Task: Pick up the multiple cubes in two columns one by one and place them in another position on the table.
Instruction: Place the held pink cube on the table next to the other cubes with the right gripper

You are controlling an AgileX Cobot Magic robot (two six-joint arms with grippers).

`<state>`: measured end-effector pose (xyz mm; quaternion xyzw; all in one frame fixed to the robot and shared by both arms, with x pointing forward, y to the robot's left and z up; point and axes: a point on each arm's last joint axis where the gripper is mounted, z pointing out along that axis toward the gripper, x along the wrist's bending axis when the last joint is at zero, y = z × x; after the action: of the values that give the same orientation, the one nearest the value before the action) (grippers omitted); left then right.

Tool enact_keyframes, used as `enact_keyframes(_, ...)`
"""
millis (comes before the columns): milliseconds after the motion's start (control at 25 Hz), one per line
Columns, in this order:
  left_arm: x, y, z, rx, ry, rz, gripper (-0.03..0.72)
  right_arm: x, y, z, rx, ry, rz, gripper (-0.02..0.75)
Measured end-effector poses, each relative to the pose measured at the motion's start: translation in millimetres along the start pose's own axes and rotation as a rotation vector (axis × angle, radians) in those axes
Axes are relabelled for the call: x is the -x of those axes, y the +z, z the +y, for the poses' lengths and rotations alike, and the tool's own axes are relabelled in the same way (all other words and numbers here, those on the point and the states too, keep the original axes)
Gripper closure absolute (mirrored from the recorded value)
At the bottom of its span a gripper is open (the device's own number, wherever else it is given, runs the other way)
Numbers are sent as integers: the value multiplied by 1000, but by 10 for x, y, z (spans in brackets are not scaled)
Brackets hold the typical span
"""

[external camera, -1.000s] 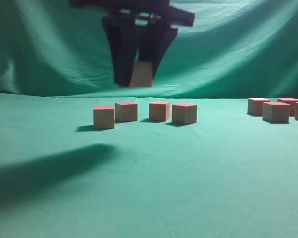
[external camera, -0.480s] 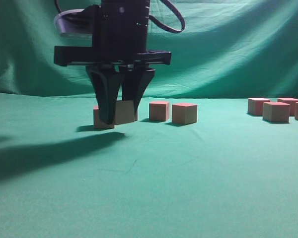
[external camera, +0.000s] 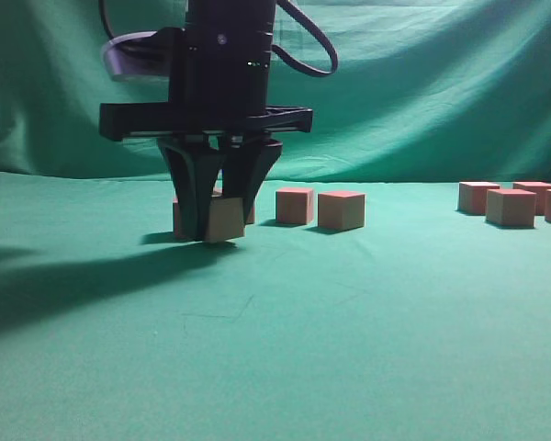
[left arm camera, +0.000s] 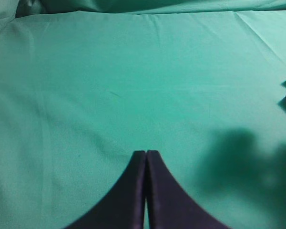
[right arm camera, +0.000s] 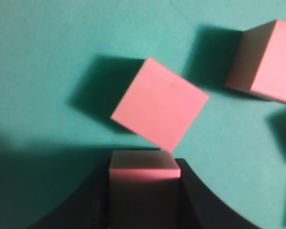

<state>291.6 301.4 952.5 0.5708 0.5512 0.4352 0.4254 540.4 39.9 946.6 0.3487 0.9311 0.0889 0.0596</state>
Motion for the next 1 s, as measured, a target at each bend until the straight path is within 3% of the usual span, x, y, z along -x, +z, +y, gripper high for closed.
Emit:
enact_keyframes(640,0,0,0,0,0,0,688,19,65,12,7,11,5,472)
enact_keyframes(880,0,0,0,0,0,0,688,14,73,11,5,16,10,127)
enact_keyframes(1000,0,0,0,0,0,0,688,15,33,2,-2,17,10,93)
